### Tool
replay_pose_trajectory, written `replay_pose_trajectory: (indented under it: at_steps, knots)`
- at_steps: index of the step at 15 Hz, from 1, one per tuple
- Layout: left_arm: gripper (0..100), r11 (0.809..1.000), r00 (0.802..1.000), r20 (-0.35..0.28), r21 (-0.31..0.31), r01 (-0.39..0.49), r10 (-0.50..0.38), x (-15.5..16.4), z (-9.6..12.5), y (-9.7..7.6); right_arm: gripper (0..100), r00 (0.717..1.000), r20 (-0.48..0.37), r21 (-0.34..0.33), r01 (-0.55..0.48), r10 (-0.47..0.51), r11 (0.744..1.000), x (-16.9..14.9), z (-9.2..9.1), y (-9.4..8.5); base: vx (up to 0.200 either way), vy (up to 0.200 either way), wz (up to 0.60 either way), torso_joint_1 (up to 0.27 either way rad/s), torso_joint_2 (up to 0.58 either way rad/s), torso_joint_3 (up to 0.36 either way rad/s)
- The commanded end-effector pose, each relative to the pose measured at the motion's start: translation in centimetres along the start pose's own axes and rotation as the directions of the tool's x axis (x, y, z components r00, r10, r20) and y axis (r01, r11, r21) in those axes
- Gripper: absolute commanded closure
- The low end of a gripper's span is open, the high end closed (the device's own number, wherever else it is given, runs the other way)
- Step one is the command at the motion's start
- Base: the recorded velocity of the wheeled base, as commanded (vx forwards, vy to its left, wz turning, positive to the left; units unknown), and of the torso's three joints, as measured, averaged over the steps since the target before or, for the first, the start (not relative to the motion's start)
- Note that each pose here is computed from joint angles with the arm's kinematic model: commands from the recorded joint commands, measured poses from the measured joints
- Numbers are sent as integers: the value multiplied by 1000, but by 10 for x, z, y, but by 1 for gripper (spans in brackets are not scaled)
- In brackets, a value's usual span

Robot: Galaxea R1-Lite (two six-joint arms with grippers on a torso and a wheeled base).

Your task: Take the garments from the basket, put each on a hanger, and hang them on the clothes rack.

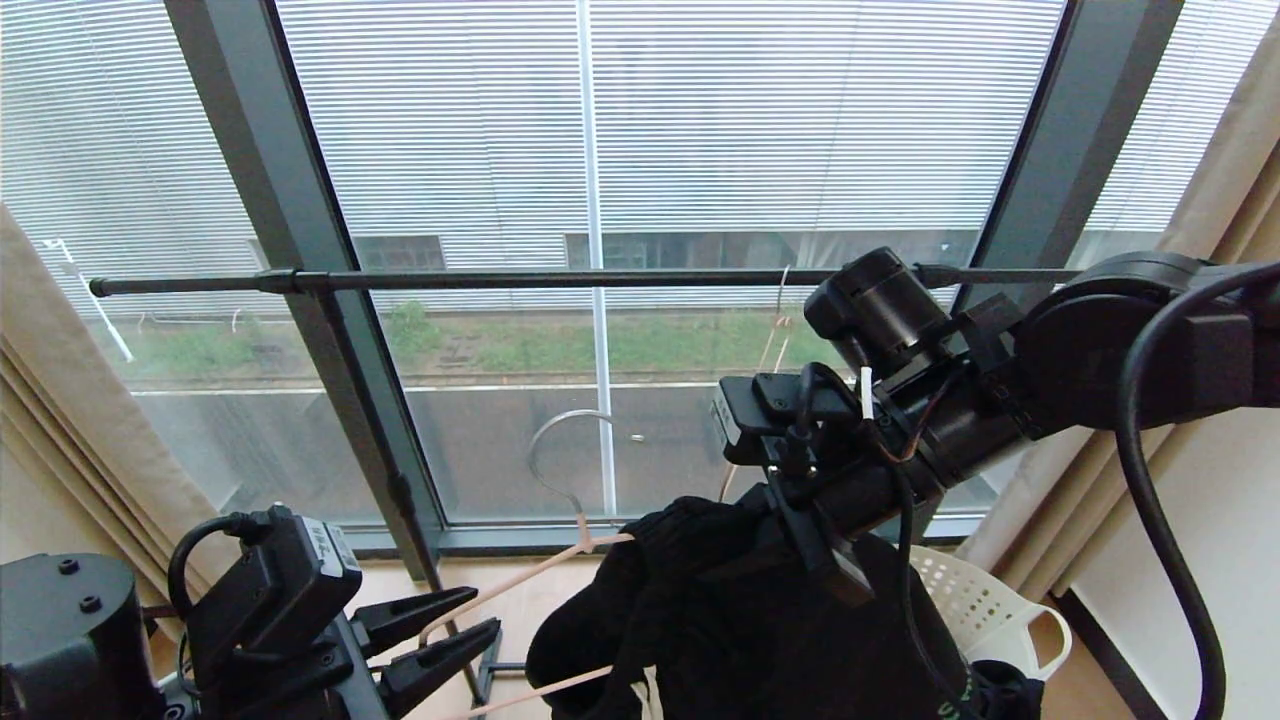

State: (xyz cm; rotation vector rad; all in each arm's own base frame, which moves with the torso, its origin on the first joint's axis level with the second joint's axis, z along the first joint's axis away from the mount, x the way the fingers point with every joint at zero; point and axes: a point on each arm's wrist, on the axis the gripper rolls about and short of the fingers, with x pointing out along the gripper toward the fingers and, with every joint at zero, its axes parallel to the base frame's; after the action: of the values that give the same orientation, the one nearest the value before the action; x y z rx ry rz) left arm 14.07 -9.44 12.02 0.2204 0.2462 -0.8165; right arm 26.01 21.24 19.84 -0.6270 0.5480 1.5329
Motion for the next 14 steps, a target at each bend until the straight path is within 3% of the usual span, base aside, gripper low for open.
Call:
replay_pose_trajectory:
  at_steps: [1,3,5,9,11,14]
  knots:
    - [0,1000,1000,5,1,1,-1,-1,1,0,100,1000,0,-2,0,0,1000,-3,0,4,0,0,0,0,0,0]
    - [0,999,998,45,0,40,-40,-8,4,-2,100,1000,0,0,3,-3,1000,-6,-1,7,0,0,0,0,0,0]
    - [0,995,991,100,-45,94,-89,-15,11,1,100,1000,-1,14,14,-14,1000,-11,-5,6,0,0,0,0,0,0]
    - [0,982,973,212,-138,125,-94,-32,25,28,100,1000,-9,35,15,-15,999,-10,-15,4,0,0,0,0,0,0]
    - [0,964,966,239,-218,154,-101,-39,29,43,100,999,9,27,45,-45,999,-15,-19,4,0,0,0,0,0,0]
    - [0,905,973,203,-383,182,-110,-34,13,88,100,997,63,6,40,-40,999,-21,-20,12,0,0,0,0,0,0]
